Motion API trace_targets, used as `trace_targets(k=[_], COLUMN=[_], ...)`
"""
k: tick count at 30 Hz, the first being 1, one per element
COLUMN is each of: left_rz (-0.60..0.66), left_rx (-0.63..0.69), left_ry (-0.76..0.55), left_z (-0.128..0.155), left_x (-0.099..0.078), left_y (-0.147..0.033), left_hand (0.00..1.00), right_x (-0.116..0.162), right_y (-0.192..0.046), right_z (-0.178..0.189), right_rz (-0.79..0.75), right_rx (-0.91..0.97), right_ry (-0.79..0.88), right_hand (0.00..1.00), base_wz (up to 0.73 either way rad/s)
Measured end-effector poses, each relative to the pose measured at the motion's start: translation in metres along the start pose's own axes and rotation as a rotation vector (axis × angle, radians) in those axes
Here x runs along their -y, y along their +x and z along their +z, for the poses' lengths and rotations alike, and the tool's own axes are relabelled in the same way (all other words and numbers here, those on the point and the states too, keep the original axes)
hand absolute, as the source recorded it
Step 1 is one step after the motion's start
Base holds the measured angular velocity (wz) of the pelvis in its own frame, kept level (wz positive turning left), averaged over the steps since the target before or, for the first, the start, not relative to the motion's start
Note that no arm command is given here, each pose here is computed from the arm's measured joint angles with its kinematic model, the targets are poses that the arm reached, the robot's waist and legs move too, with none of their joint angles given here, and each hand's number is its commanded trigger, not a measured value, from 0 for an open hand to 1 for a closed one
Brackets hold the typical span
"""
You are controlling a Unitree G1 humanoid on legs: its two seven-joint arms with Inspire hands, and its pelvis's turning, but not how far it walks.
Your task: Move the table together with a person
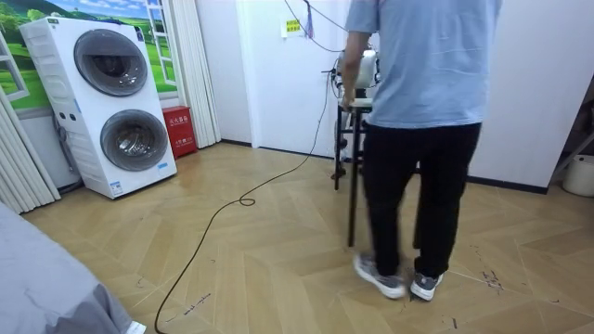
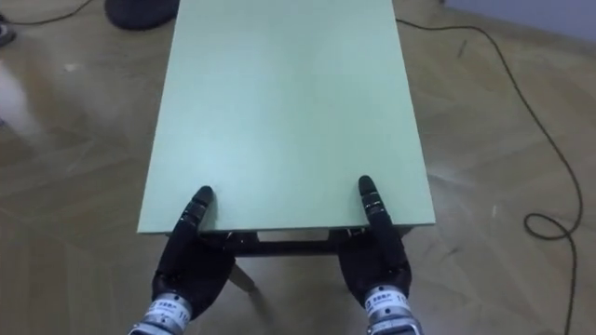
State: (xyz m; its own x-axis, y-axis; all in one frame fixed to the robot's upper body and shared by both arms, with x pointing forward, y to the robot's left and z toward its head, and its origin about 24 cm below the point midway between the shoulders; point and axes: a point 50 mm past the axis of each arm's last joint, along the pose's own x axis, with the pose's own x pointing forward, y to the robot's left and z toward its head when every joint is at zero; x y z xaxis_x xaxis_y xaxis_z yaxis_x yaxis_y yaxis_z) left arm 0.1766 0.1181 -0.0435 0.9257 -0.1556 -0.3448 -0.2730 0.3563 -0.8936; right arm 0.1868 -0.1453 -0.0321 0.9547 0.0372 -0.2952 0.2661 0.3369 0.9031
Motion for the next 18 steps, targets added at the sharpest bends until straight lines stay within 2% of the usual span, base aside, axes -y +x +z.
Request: trace_targets(k=[3,12,18], left_rz=[-0.003,-0.012,-0.038], left_rx=[0.001,-0.01,0.028], left_ry=[-0.006,-0.01,-0.002], left_z=[-0.0009,-0.0063,-0.003], left_x=[0.0007,0.0029,0.0085], left_y=[0.0002,0.0,-0.0009], left_hand=[1.0,1.0,1.0], right_x=[-0.0008,0.0006,-0.0069], right_y=[0.0007,0.0008,0.0061], right_z=[0.0007,0.0038,0.0035], right_rz=[0.003,-0.01,0.02], right_rx=[0.006,0.013,0.008], right_ry=[-0.007,-0.009,-0.01], right_hand=[1.0,1.0,1.0], base_wz=[0.66,0.94,0.6])
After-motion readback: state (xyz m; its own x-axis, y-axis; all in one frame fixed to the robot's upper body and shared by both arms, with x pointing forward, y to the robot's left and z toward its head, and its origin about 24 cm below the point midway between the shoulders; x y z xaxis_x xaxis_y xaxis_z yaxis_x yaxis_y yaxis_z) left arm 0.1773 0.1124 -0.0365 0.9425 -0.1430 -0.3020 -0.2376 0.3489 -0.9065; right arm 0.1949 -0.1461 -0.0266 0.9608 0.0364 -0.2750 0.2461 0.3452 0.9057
